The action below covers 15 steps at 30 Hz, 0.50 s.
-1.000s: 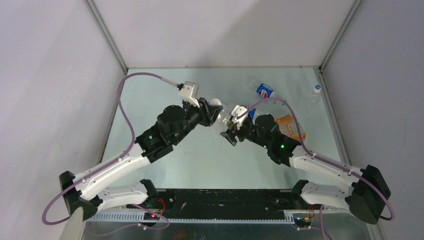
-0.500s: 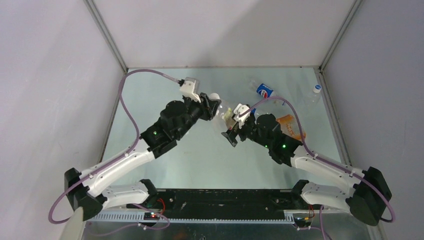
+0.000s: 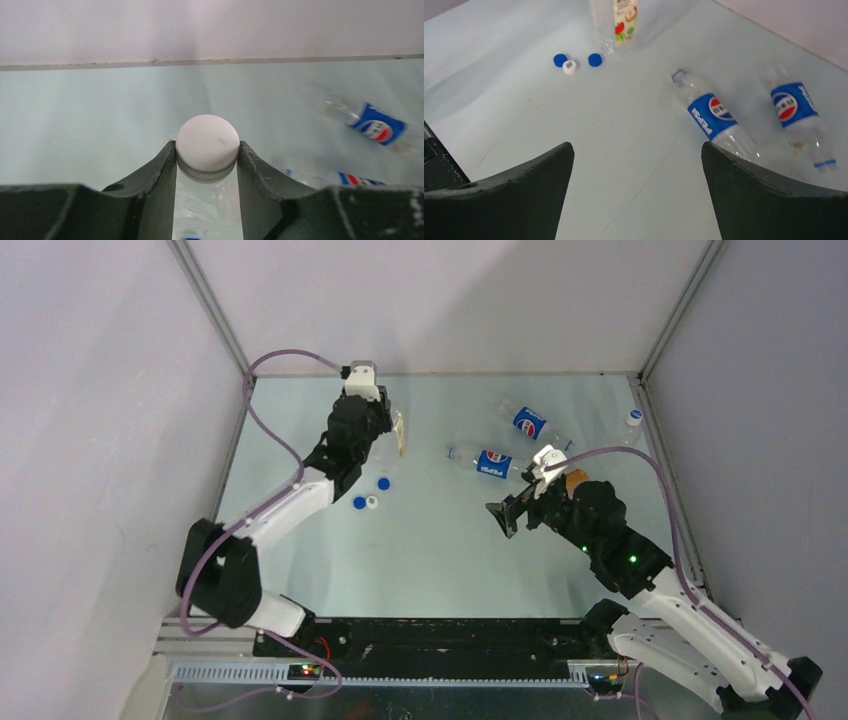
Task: Screw on the bottle caps
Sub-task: Place the plastic bottle at the center of the board.
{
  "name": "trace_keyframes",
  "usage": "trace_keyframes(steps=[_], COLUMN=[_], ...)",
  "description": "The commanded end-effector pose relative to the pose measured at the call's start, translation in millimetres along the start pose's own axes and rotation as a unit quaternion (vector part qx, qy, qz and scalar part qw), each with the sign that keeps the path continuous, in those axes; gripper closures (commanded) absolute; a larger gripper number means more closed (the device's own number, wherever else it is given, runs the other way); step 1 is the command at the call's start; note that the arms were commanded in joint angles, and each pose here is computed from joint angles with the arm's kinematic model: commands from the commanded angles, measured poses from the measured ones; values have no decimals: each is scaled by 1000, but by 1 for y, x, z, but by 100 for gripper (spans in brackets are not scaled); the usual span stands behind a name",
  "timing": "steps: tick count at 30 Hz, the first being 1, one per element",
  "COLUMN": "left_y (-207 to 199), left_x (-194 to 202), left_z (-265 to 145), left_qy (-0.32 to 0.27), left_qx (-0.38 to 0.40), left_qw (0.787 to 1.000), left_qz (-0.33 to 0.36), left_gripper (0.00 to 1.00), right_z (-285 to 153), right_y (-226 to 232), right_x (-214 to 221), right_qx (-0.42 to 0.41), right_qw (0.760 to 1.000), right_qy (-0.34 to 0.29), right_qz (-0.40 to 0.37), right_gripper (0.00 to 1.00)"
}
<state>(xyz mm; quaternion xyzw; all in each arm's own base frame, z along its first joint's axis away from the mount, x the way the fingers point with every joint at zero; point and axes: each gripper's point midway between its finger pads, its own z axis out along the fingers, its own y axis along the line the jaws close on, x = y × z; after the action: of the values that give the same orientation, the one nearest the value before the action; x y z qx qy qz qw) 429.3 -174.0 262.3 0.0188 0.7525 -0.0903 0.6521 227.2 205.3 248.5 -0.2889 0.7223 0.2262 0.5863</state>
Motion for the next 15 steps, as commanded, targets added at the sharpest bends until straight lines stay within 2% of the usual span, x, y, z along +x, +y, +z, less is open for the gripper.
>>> trace_keyframes(steps=[1,7,15], left_y=[29,58,71], left_x=[-48,-41,-29], left_z=[31,70,88], left_qy=[-77,-78,-70], left_qx=[-48,-74,-82], left_qw=[996,994,994], left_qz=[17,11,10], left_gripper=[100,100,94], right_z=[-20,-29,-29], right_y=[-14,-23,-26], right_x=[7,6,11], right_qx=[33,47,49], right_qw=[999,998,998], right_qy=[18,15,25], right_qz=[26,31,35], right_gripper=[1,1,1])
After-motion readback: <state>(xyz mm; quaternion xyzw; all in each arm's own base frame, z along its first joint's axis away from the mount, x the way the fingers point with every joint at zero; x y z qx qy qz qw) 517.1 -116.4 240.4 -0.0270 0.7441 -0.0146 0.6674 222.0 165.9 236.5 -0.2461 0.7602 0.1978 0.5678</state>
